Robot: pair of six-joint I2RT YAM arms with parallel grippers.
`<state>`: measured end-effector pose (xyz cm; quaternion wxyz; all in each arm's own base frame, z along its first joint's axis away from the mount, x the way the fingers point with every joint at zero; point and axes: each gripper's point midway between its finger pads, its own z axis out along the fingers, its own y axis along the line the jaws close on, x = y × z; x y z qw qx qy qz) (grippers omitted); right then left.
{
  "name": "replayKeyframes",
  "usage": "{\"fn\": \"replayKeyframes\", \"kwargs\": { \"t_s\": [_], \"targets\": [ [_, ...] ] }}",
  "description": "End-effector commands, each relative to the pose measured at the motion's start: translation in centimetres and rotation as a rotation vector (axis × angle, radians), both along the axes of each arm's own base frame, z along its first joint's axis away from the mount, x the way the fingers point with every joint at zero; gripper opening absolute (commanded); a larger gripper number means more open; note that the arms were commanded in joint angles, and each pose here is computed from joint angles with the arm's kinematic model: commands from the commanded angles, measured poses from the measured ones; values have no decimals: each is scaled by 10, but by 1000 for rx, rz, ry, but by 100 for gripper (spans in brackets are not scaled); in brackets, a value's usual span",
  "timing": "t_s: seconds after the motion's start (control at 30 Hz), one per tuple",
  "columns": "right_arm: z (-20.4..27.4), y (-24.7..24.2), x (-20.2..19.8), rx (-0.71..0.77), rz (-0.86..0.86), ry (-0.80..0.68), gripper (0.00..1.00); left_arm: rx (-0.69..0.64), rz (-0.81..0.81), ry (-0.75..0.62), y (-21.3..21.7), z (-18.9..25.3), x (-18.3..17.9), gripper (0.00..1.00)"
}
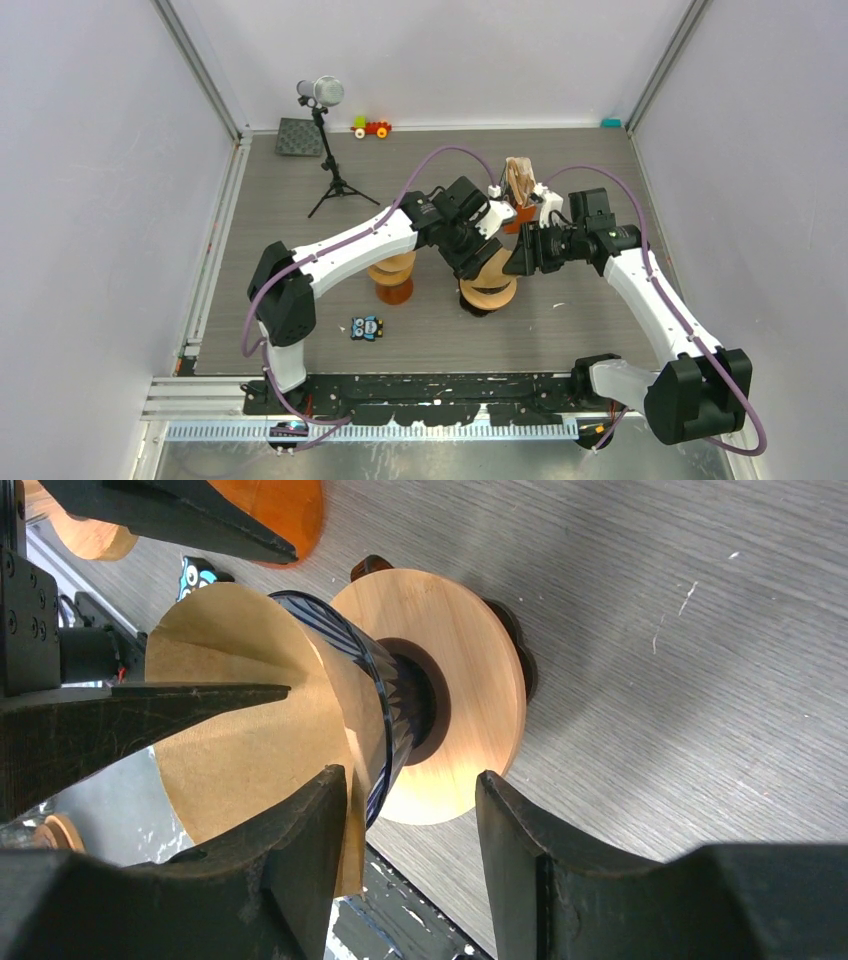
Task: Place the coffee filter in the dripper
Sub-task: Place the coffee filter in the coffee dripper.
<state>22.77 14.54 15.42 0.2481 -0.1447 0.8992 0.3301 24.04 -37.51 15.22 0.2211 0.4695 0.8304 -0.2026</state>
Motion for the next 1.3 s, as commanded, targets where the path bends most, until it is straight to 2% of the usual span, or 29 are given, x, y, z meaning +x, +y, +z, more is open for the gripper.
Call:
{"fn": "replayKeyframes", "kwargs": {
  "t_s": [0.0,0.67,0.9,1.27],
  "targets": [
    [8,0,10,-7,-10,-79,55,-44,33,-32,-4,11,8,58],
    [27,4,9,13,-6,-122,58,-77,55,-8,-7,9,4,59],
    [36,-4,9,8,-65,-56,62,-84,86,-22,-5,14,7,58],
    [47,-6,-1,40,-122,68,63,-127,157,-24,-5,26,9,59]
  ]
}}
